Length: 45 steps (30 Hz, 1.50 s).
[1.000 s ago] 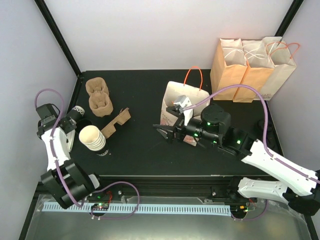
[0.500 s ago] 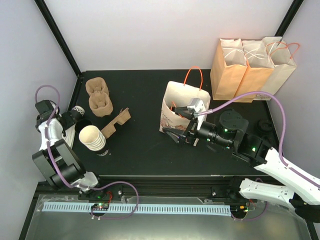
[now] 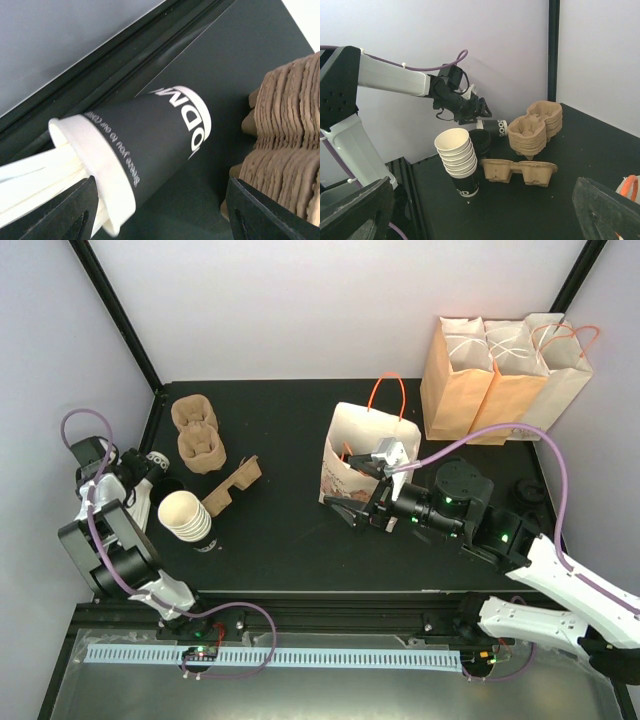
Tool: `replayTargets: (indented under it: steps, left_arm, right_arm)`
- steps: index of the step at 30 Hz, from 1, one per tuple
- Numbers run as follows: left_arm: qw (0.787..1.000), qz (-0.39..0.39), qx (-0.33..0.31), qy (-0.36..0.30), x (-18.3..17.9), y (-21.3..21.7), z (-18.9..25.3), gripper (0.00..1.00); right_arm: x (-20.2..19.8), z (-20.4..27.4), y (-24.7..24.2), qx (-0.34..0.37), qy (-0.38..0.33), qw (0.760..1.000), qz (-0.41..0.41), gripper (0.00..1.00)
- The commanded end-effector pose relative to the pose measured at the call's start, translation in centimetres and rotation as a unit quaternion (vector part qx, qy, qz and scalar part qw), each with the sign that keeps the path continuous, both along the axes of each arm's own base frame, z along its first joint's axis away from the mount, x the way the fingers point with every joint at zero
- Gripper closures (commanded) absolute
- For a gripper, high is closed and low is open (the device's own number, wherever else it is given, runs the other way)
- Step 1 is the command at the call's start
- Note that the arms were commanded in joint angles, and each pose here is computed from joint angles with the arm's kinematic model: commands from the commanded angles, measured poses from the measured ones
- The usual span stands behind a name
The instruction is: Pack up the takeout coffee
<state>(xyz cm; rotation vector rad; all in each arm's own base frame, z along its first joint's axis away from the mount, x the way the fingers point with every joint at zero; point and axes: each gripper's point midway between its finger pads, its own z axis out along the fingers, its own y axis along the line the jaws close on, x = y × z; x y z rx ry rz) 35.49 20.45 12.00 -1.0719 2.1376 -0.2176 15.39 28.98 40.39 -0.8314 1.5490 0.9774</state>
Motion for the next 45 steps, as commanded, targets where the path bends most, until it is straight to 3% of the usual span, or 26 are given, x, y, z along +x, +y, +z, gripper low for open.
replayTargets:
  steps: [1,11,16,21,27,34,38,45]
  left_arm:
    - [0.999,0.010,-0.025,-0.041,2.1,0.8,-0.1,0.27]
    - [0.998,0.038,-0.047,-0.036,1.8,0.9,-1.9,0.26]
    - [0.997,0.032,-0.064,-0.043,2.6,0.8,-2.5,0.37]
    - [0.996,0.036,-0.075,-0.043,2.8,0.8,-3.2,0.38]
    - [0.995,0.026,-0.083,-0.047,3.3,0.6,-3.4,0.56]
    - [0.995,0.033,-0.083,-0.035,3.2,0.6,-3.4,0.62]
    - [0.996,0.038,-0.082,-0.027,2.8,0.6,-3.5,0.70]
    - [0.997,0.042,-0.066,-0.015,2.6,0.5,-3.2,0.73]
  right_arm:
    - [0.6,-0.1,0.2,-0.006,-0.012,1.000,-0.010,0.00]
    - [1.0,-0.4,0.7,-0.015,-0.013,1.000,-0.012,0.00]
    - [0.9,-0.5,0.6,-0.015,-0.013,1.000,-0.012,0.00]
    - [1.0,-0.4,0.5,-0.016,-0.015,1.000,-0.015,0.00]
    - [1.0,-0.5,0.4,-0.016,-0.017,1.000,-0.017,0.00]
    - [1.0,-0.4,0.4,-0.016,-0.016,1.000,-0.017,0.00]
    - [1.0,-0.4,0.3,-0.015,-0.016,1.000,-0.018,0.00]
    - [0.9,-0.3,0.3,-0.012,-0.017,1.000,-0.017,0.00]
